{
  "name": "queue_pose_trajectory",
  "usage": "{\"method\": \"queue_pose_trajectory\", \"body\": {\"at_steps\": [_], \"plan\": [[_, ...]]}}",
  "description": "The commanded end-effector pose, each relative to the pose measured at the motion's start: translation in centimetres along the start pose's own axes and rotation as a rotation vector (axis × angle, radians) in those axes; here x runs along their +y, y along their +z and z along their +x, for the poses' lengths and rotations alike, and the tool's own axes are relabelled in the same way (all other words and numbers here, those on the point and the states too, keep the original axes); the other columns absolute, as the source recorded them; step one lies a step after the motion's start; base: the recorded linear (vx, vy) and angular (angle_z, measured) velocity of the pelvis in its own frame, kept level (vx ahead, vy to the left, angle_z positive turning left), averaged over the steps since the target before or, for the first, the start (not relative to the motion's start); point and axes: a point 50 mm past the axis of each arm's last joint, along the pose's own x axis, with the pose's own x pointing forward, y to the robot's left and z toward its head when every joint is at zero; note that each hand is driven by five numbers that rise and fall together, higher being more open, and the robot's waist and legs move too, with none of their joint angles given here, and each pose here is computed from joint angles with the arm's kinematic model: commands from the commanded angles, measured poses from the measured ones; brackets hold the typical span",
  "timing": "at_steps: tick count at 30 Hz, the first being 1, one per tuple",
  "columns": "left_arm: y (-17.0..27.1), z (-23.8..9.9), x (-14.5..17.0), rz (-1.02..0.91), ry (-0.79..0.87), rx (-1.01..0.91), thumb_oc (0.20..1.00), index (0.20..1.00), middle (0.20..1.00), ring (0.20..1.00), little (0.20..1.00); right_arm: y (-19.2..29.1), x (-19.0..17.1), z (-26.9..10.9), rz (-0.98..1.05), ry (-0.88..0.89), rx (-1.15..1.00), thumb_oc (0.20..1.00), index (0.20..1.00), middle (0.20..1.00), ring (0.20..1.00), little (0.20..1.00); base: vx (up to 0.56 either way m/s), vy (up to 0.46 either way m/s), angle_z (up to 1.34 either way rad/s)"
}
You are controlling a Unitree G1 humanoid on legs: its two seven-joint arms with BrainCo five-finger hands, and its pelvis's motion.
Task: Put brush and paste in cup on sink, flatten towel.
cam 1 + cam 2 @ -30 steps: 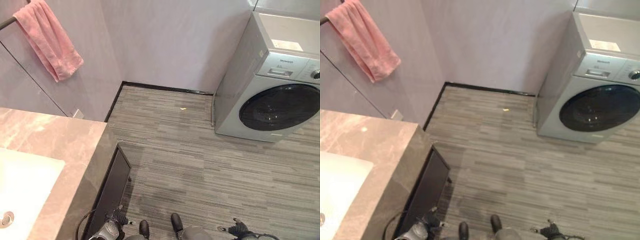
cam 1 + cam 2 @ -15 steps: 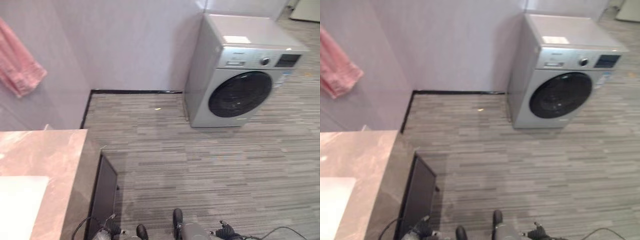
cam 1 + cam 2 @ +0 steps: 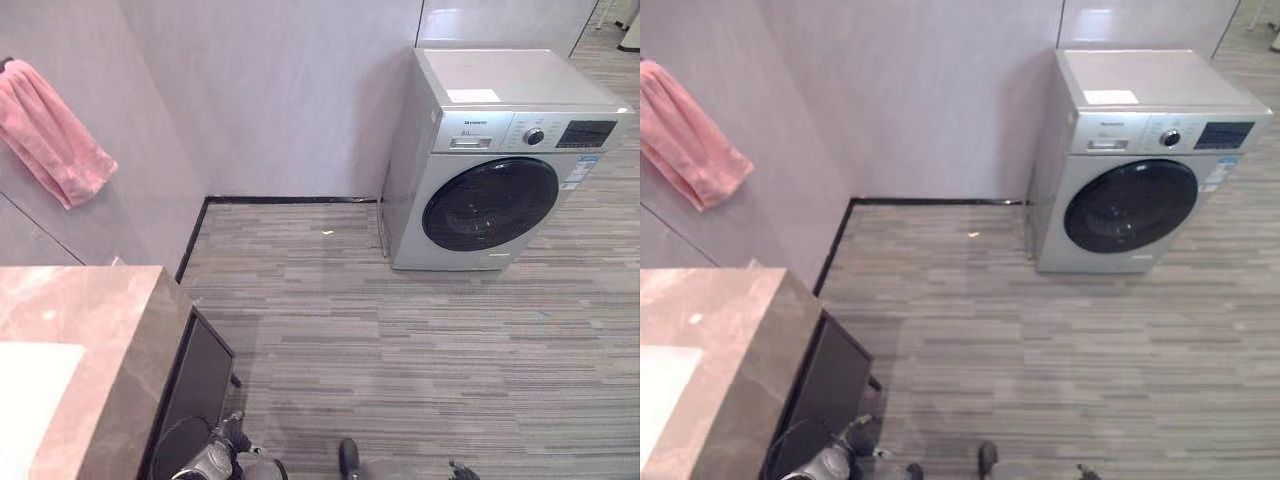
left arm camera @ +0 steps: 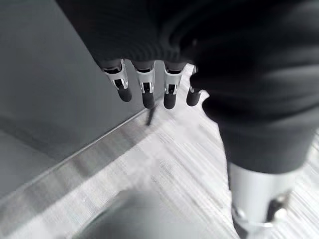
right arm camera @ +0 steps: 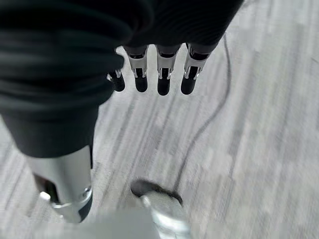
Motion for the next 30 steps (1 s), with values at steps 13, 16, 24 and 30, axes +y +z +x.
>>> {"method": "queue_pose_trajectory", "body": {"at_steps": [13,16,24,30], "plan": [[-1.9,-0.8,-2.5,-0.025,-0.065,0.064,1.000,1.000,1.000,1.000,1.000,-3.4,0.0,-0.6,0.054,-0.023,0.142,1.000,1.000,1.000,1.000,1.000,0.25,0.086,-0.18],[-1.9,-0.6,-1.7,-0.066,-0.041,0.065,1.000,1.000,1.000,1.000,1.000,-3.2,0.4,-0.6,0.051,-0.011,0.137,1.000,1.000,1.000,1.000,1.000,0.31,0.172,-0.25],[0.8,0.1,0.7,-0.106,0.032,-0.039,1.000,1.000,1.000,1.000,1.000,1.1,-0.8,0.3,0.130,-0.042,-0.009,1.000,1.000,1.000,1.000,1.000,0.27,0.210,-0.17],[1.3,0.1,0.3,-0.099,0.016,-0.045,1.000,1.000,1.000,1.000,1.000,0.2,-2.3,0.2,0.306,-0.130,0.033,1.000,1.000,1.000,1.000,1.000,0.31,0.090,0.19]]}}
